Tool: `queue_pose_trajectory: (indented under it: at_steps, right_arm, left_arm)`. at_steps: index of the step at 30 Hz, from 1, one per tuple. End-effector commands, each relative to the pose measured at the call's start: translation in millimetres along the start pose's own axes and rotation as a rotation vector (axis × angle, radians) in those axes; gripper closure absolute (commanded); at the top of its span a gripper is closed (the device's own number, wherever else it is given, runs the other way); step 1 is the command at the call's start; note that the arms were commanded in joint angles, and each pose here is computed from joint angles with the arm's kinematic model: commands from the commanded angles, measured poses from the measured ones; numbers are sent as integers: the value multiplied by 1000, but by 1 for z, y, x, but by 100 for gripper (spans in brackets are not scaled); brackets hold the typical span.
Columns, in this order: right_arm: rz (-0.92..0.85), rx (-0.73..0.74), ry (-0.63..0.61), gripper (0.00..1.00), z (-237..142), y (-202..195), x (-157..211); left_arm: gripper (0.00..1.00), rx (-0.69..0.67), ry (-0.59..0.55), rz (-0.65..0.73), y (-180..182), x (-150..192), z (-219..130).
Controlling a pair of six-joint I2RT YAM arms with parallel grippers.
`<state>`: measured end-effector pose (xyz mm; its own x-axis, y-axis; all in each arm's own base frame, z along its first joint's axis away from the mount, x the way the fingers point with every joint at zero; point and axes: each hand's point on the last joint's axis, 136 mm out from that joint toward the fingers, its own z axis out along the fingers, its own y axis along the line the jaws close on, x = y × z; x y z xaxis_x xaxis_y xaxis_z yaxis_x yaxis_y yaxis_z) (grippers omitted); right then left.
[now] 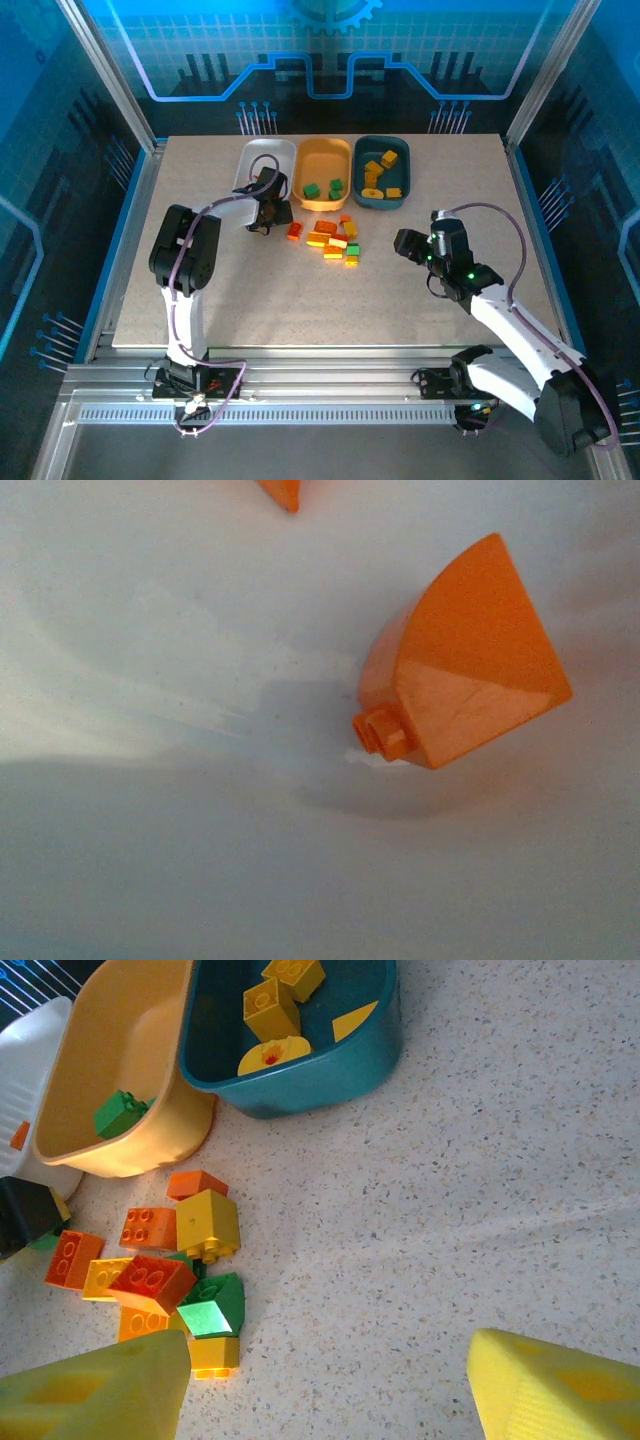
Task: Sort the legos into containers by color
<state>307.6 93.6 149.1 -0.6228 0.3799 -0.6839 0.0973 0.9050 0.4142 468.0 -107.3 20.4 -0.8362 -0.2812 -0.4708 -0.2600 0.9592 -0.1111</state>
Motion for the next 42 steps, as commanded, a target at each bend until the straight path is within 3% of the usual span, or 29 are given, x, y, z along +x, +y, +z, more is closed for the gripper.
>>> queue_pose_trajectory:
  at_steps: [1,6,13,19,26,37,40,42]
  right_arm:
    - [-23,-18,-21,25,-1,9,-6]
    - [-27,-14,-14,26,2,9,-5]
    - [-28,-11,-15,25,2,8,-4]
    - [-33,-12,-3,25,6,10,-1]
    - [-42,-17,9,26,9,13,2]
    - [-50,-22,-27,26,-4,15,-7]
    - [-57,-19,-68,25,-9,12,-10]
    - [-62,-6,-64,25,-7,10,-9]
  left_arm:
    - [29,-13,28,23,2,5,5]
    - [43,-34,30,21,5,5,4]
    - [53,-31,18,45,1,9,-7]
    - [56,45,-67,93,-23,7,-62]
    - [56,177,-167,143,-71,-21,-119]
    - [52,217,-133,162,-142,-76,-65]
    - [47,211,-118,173,-154,-87,-56]
    - [36,234,-115,168,-162,-90,-54]
